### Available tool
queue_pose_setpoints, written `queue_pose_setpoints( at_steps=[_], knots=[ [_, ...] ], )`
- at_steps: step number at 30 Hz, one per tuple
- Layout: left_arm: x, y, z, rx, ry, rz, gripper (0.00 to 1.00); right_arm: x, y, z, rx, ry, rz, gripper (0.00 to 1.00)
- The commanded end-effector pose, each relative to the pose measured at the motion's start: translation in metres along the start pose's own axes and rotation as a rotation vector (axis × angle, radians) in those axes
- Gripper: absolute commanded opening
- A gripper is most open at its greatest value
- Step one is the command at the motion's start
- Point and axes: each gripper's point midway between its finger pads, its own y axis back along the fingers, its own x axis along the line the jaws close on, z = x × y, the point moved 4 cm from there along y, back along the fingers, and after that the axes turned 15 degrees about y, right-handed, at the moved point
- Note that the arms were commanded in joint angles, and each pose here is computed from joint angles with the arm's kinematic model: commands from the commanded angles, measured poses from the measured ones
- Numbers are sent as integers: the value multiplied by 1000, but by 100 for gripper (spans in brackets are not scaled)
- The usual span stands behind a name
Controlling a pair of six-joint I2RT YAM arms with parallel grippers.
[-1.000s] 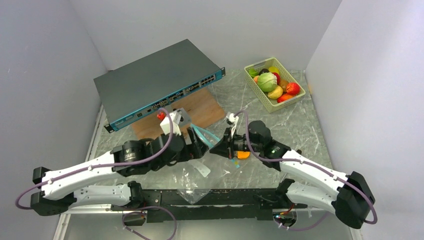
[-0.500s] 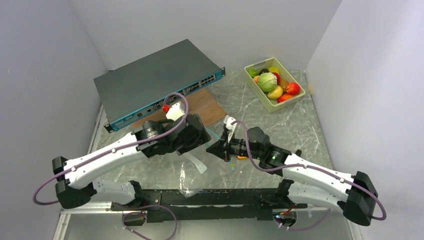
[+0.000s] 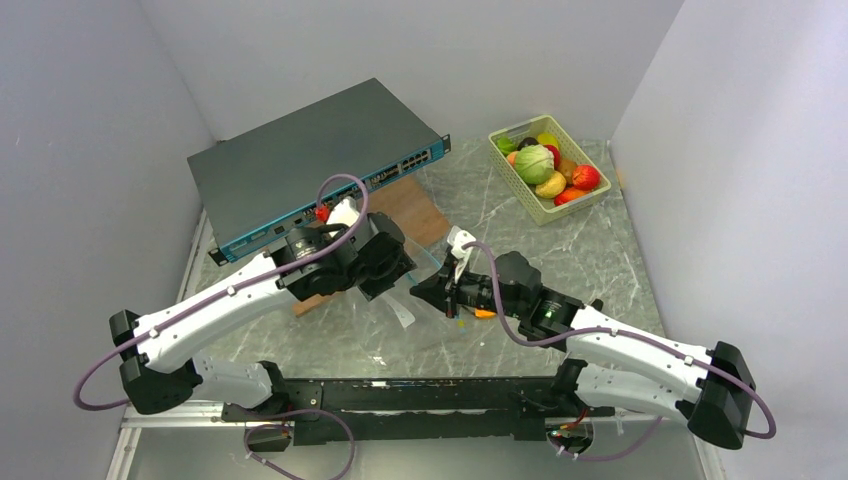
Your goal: Place the food in the zip-top bag and seal the zipper
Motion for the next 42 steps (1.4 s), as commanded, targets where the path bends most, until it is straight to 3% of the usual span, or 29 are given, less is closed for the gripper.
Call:
queue_pose_setpoints(
  at_steps=[1,9,15,18,21,25,33,42],
  knots=[
    [2,-5,-4,16,48,11,59,-3,2,33,-95,45,-31,0],
    [8,-19,0,-19,16,37,53,-7,3,27,-56,53,-57,0],
    [12,-31,-2,-29,-40,31,23,-3,4,22,-25,39,-44,1],
    [20,-33,5,-77,-41,70,1,-1,6,16,-11,18,-41,19],
    [25,-34,12,-122,-50,78,0,-2,11,14,8,-19,-68,44],
    [32,-40,16,-147,-79,68,0,-11,26,14,54,-67,-162,60],
    [49,-48,15,-132,-132,67,0,-45,52,12,181,-156,-470,74],
    [49,-35,11,-101,-303,-49,0,-81,47,12,190,-350,-547,76]
  ],
)
